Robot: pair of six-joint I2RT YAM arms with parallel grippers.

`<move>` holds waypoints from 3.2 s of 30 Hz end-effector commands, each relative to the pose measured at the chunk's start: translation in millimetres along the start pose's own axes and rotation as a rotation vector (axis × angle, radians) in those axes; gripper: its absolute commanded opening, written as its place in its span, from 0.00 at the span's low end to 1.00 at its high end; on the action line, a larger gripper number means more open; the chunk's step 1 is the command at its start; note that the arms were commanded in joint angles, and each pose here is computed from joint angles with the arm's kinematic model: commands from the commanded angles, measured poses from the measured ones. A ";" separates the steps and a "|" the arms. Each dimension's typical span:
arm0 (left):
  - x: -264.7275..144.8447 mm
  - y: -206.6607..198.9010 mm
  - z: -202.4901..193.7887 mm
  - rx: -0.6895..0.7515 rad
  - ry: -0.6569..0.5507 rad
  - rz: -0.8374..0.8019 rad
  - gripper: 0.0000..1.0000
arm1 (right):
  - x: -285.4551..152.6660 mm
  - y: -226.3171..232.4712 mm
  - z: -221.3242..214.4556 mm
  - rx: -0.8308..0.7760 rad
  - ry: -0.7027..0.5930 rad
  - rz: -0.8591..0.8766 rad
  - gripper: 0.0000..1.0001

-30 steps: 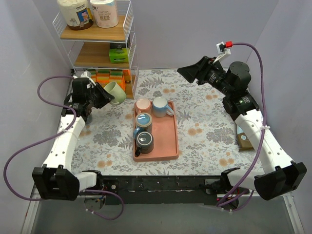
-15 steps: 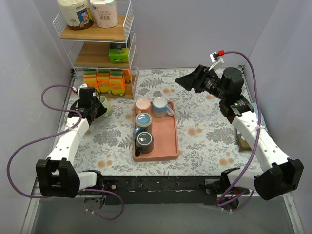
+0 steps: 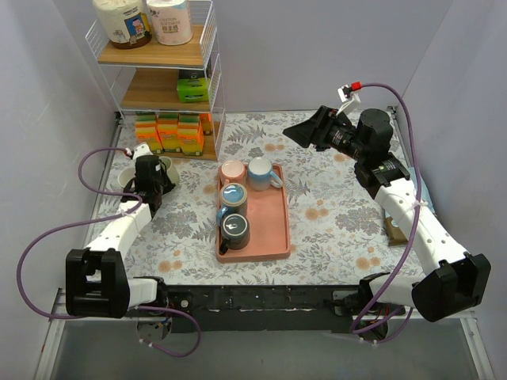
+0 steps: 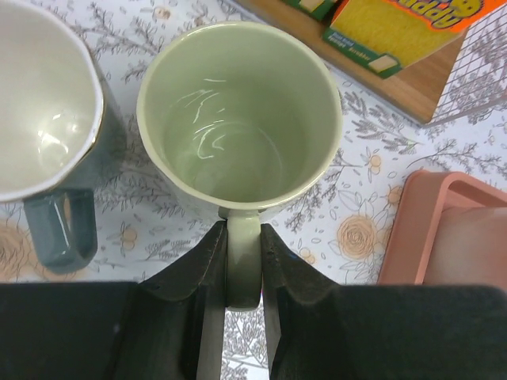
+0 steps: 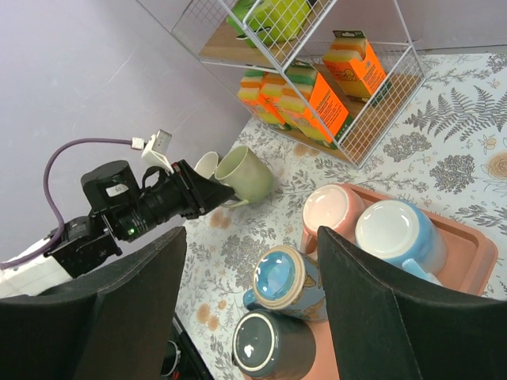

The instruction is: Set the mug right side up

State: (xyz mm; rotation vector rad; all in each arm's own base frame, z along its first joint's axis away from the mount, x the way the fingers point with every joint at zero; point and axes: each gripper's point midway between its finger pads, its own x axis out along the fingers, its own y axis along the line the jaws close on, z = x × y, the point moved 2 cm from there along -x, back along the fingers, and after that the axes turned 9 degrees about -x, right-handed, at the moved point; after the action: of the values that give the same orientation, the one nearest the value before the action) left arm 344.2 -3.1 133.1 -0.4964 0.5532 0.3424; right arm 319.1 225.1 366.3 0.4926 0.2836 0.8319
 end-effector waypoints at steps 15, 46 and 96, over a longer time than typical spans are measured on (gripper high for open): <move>18.8 22.6 -7.8 0.006 -0.193 0.011 0.00 | 3.1 7.5 14.7 -0.026 -0.032 0.044 0.74; -69.2 -24.1 44.3 -0.094 -0.245 -0.096 0.98 | 15.6 -38.2 -35.2 -0.083 0.167 -0.072 0.79; -127.8 -148.4 94.1 -0.053 -0.107 -0.644 0.98 | 95.5 -140.8 -207.4 -0.599 0.794 0.056 0.32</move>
State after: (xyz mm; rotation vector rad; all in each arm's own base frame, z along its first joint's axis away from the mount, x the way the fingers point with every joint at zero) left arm 346.6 -94.3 313.3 -0.6642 0.2885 -0.1977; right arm 371.5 274.6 97.5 -0.3973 0.7744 1.1075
